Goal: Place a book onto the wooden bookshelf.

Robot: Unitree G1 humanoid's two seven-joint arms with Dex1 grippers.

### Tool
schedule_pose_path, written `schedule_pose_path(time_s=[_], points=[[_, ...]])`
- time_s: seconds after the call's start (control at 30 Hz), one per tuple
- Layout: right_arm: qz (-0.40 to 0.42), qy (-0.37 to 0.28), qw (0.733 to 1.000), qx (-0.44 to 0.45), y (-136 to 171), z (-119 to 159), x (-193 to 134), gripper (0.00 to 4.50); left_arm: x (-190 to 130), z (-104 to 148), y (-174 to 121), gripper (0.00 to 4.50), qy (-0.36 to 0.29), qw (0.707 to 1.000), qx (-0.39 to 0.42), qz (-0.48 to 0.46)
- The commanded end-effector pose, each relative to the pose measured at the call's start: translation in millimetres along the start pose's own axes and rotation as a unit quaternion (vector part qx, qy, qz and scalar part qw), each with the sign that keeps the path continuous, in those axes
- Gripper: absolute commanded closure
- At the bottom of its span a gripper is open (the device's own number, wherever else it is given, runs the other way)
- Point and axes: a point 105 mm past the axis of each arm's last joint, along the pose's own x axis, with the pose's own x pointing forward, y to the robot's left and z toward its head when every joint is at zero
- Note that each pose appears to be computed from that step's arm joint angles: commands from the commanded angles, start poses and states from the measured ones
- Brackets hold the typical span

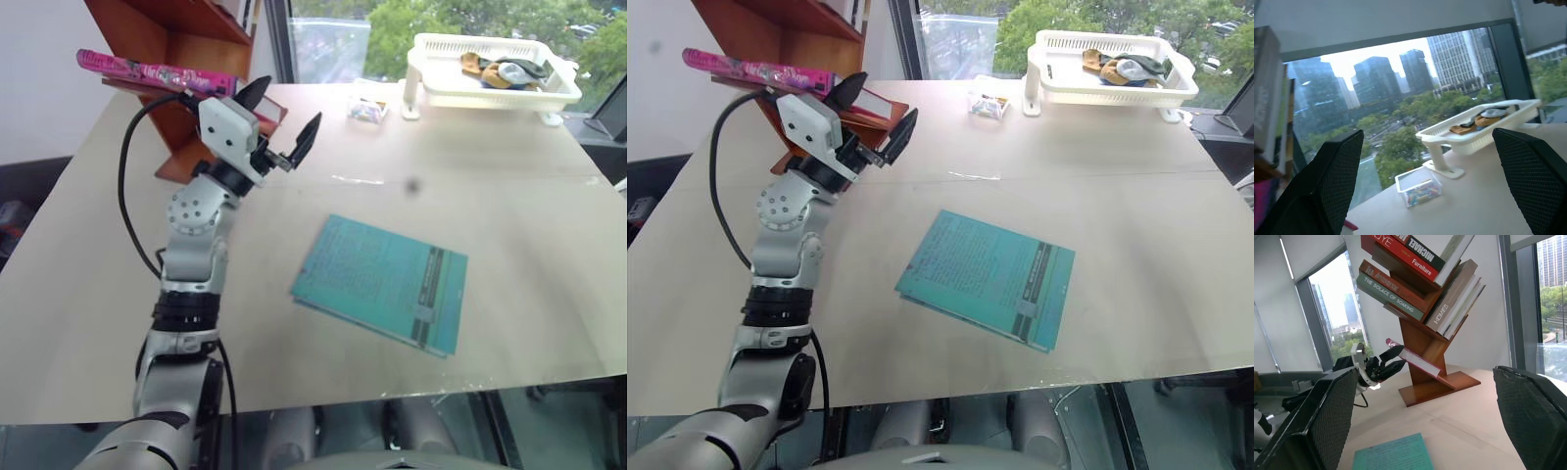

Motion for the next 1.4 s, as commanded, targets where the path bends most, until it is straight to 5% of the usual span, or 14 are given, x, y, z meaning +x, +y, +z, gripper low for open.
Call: schedule_pose_path(time_s=[0.03, 0.37, 0.57, 0.77, 0.9, 1.13, 1.33, 1.4], points=[[0.008, 0.0, 0.999, -0.035, 10.3, 14.8, 2.2, 0.0, -1.7, 2.7, 19.3, 0.03, -0.01, 0.998, 0.006, 0.066], [0.005, 0.001, 0.999, -0.034, 10.2, 10.8, 1.7, 0.0, -2.5, -2.6, 31.4, 0.03, 0.002, 0.996, 0.0, 0.093], [0.003, 0.0, 0.999, -0.032, 10.8, 8.6, 0.6, 0.0, -5.3, 7.5, 10.4, 0.03, -0.004, 0.998, -0.057, 0.014], [0.004, 0.002, 1.0, -0.013, 11.7, -0.1, -2.9, 0.0, -54.5, -24.3, -26.7, 0.03, 0.122, 0.977, -0.13, -0.121], [-0.043, 0.094, 0.994, 0.018, 0.0, -43.9, -25.4, 0.0, -95.4, -34.3, -53.5, 0.03, 0.213, 0.943, -0.148, -0.21], [-0.089, 0.31, 0.947, -0.005, -10.0, -127.2, -66.0, 0.0, -151.3, -69.2, -31.0, 0.03, 0.34, 0.914, -0.163, -0.152], [-0.144, 0.416, 0.895, -0.076, -33.1, -159.6, -105.4, 0.0, -197.7, -88.2, -22.8, 0.03, 0.406, 0.891, -0.166, -0.117], [-0.155, 0.409, 0.897, -0.07, -33.6, -161.9, -113.0, 0.0, -201.8, -89.8, -20.9, 0.03, 0.408, 0.891, -0.168, -0.109]])
